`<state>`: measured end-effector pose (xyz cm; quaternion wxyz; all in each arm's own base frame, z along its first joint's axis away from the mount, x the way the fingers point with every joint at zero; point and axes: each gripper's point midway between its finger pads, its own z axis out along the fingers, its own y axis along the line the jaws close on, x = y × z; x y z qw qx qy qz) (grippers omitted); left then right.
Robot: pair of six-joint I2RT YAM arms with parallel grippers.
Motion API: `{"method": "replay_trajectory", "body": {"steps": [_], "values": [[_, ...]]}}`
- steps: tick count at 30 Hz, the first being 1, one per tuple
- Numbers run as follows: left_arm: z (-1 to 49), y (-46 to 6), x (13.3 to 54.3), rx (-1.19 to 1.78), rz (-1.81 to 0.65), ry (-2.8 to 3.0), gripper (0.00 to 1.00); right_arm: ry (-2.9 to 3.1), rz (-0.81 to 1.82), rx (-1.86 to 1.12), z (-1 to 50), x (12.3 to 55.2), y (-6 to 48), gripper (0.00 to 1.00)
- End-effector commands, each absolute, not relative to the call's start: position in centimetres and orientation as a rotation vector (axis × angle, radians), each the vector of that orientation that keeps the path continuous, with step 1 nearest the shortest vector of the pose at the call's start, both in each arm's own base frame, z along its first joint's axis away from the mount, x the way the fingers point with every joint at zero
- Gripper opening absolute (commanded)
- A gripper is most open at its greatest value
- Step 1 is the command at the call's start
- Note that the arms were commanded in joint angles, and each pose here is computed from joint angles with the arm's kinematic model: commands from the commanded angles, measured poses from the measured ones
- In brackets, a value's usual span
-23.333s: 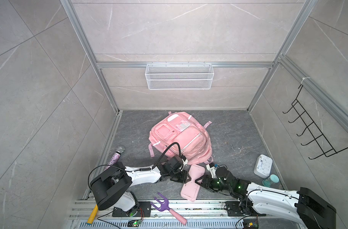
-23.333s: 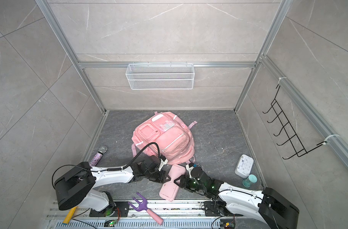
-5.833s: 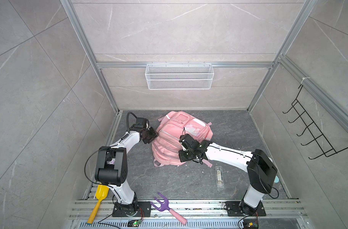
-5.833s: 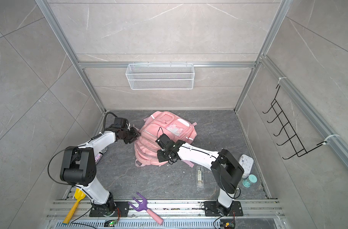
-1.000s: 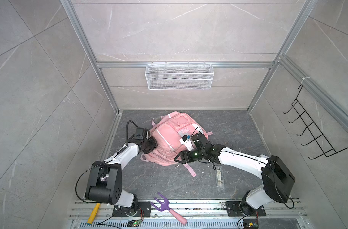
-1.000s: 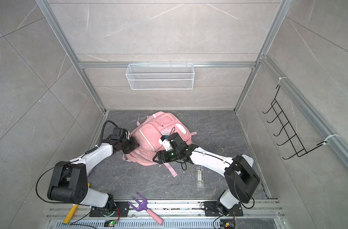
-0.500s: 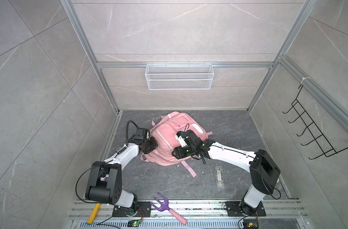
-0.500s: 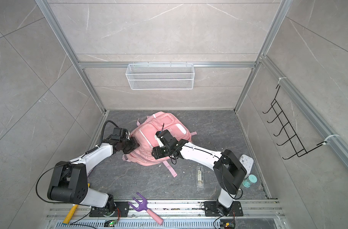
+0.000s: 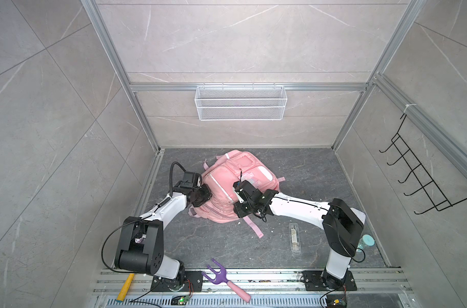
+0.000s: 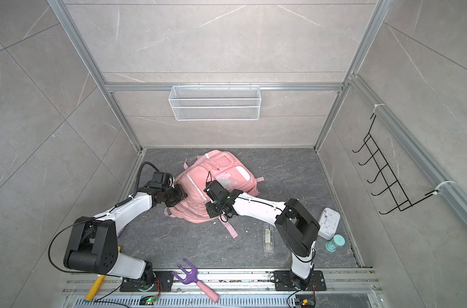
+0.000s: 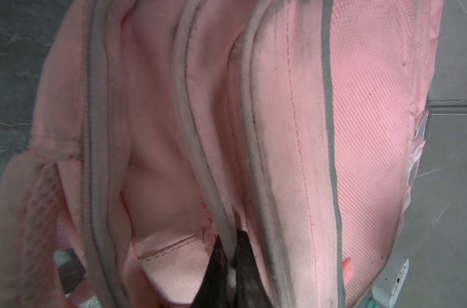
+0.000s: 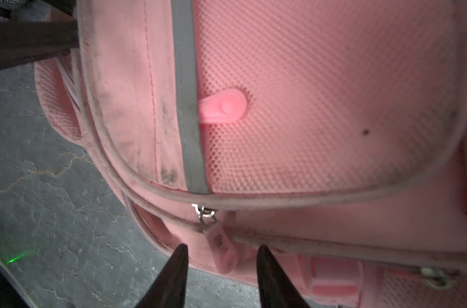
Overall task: Pack books, pencil case, and school supplies into a backpack
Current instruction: Unzip the student bag at the center of the table.
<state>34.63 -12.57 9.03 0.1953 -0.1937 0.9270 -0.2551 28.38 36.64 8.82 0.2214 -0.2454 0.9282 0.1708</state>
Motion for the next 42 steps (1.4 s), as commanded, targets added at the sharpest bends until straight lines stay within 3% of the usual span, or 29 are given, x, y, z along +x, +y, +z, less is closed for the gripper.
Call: {"method": "replay_trajectory", "body": {"steps": [1,17,31,42], "values": [[9.8,-13.8,34.5,-0.503,-0.771,2.591,0.0,2.548,0.425,-0.705,8.7,28.7,37.3,0.4],[10.1,-13.8,34.5,-0.501,-0.77,2.582,0.0,2.521,0.318,-0.74,8.9,28.4,37.1,0.12],[10.7,-15.4,34.4,-0.493,-0.787,2.558,0.0,2.499,0.496,-0.857,10.7,23.7,44.0,0.1],[11.0,-15.5,33.4,-0.508,-0.79,2.542,0.0,2.532,0.541,-0.715,10.5,26.3,47.2,0.08]]}}
